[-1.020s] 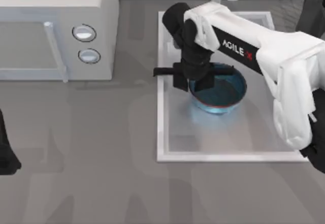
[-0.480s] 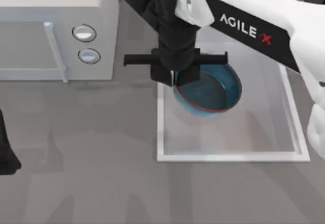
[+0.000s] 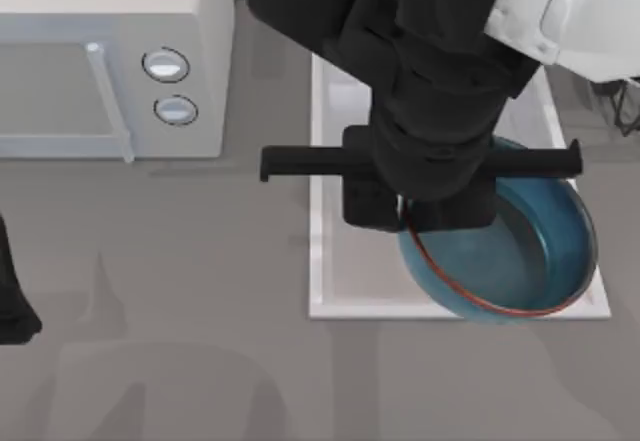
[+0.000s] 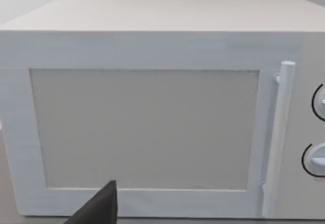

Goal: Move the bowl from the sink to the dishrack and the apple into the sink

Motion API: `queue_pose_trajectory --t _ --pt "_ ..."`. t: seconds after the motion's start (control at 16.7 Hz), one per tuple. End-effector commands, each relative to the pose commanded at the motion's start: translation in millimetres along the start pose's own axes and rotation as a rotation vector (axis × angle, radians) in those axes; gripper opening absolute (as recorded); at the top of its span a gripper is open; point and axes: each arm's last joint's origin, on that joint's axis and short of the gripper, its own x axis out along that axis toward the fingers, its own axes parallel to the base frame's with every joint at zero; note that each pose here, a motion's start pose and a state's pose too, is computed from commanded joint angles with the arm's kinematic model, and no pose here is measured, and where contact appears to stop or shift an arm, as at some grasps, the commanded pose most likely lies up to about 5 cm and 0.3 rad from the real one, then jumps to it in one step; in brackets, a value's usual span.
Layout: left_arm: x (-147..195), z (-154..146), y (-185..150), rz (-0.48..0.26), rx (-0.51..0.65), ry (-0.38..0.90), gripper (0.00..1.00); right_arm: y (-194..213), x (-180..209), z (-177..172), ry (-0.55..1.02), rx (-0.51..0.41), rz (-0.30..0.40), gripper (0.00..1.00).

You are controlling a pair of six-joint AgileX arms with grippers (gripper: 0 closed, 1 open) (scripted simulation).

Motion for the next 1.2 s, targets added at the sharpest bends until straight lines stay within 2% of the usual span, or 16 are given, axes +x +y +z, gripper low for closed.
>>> queue_pose_trajectory --t 0.18,0.6,0.72,0.9,1.08,1.2 --pt "0 0 0 0.0 0.0 0.0 1.0 -12 -17 -22 0.001 -0.001 -0.005 0.0" --pt "0 0 0 0.0 0.0 0.0 1.0 -15 -18 -20 -0.002 0.005 0.011 0.0" --pt "0 0 0 0.0 0.0 0.0 1.0 -25 -21 -11 -0.012 0.017 0.07 0.0" --pt "0 0 0 0.0 0.0 0.0 1.0 -56 -23 20 -0.074 0.061 0.217 0.0" --pt "0 0 0 0.0 0.0 0.0 1.0 -104 -25 60 -0.236 0.108 0.381 0.0" --pt "0 0 0 0.0 0.0 0.0 1.0 -145 -27 85 -0.404 0.125 0.457 0.0"
